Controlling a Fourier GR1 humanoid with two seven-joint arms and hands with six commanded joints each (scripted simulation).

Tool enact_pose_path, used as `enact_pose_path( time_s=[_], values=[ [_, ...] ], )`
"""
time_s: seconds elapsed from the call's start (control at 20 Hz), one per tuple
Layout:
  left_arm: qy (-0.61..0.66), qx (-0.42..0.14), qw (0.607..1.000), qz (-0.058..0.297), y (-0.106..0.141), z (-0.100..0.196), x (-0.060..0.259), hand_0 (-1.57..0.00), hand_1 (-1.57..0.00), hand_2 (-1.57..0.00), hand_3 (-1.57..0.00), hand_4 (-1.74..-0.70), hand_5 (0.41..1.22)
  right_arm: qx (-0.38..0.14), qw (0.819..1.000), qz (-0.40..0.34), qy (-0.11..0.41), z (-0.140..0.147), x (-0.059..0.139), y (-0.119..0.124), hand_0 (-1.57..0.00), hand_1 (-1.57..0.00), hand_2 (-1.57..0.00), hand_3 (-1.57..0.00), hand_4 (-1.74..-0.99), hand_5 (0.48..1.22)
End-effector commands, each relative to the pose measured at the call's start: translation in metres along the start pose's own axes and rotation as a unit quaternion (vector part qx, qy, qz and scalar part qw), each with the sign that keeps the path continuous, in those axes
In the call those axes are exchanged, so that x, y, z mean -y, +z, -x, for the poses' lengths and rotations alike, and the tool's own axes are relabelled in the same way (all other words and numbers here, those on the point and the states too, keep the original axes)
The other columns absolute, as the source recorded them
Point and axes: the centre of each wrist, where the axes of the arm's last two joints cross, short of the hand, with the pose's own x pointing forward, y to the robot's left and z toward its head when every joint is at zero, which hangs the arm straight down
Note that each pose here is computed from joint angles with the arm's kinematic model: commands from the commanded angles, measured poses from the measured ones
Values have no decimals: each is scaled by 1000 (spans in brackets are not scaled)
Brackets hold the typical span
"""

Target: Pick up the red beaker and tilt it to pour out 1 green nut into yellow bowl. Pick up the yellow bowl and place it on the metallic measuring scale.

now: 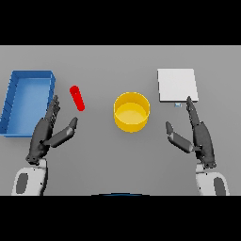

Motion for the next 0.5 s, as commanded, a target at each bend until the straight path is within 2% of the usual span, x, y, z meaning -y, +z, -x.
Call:
enact_pose_path(
  time_s=[0.0, 0.25, 0.45],
  values=[
    [-3, 2, 1000, 7, -1, 0, 2, 1, 1, 1, 1, -1239, 668, 2, 1000, -1, -1, 0, 0, 2, 1, 1, 1, 1, -1250, 681],
    [5, -9, 1000, 28, -28, 7, 10, 1, 1, 1, 1, -1356, 724, 9, 1000, -5, -28, -2, 0, 3, 1, 1, 1, 1, -1286, 676],
    [0, -19, 1000, 25, -52, 14, 13, 1, 1, 1, 1, -1382, 739, 8, 999, -6, -30, 1, -3, 6, 1, 1, 1, 1, -1312, 681]
  ],
)
